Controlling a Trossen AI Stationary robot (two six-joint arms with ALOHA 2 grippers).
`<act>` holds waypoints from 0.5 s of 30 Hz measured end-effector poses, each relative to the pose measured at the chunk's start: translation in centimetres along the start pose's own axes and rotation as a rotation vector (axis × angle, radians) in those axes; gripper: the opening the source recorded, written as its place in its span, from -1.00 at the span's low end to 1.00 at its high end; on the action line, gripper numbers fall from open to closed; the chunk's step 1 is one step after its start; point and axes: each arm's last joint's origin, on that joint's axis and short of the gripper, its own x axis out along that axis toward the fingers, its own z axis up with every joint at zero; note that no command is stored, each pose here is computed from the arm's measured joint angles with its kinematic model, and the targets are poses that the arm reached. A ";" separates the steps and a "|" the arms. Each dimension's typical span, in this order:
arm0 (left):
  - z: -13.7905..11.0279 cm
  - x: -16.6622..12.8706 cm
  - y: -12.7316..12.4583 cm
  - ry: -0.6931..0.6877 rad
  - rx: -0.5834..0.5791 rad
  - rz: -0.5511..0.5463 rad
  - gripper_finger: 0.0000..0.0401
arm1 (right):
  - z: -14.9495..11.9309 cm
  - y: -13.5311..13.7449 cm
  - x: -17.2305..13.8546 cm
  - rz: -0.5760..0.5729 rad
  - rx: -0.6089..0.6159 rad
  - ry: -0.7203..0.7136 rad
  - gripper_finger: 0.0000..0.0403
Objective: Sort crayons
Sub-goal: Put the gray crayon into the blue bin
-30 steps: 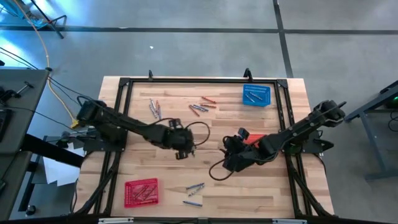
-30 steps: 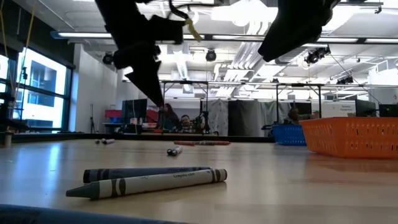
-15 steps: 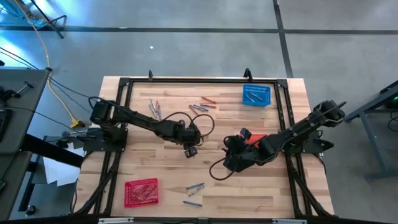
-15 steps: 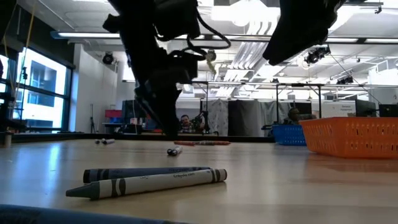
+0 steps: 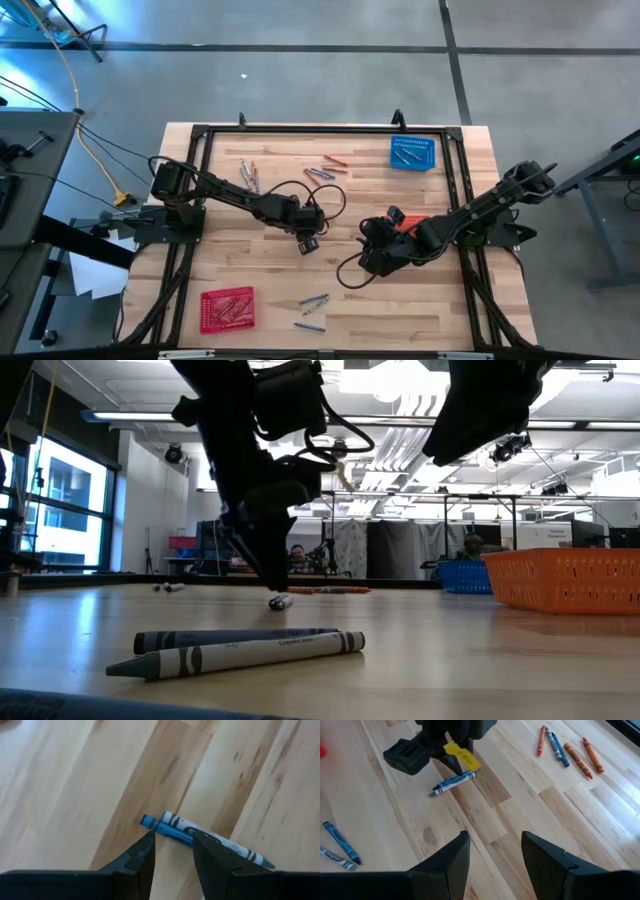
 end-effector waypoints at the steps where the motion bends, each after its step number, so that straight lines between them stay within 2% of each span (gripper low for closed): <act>1: 0.0 0.0 0.1 0.000 -0.002 0.002 -0.41 | 0.0 0.0 0.0 0.000 0.000 0.000 -0.15; 15: 0.6 0.2 1.3 -0.013 -0.064 0.039 -0.42 | 0.0 0.0 0.0 0.000 -0.003 0.000 -0.15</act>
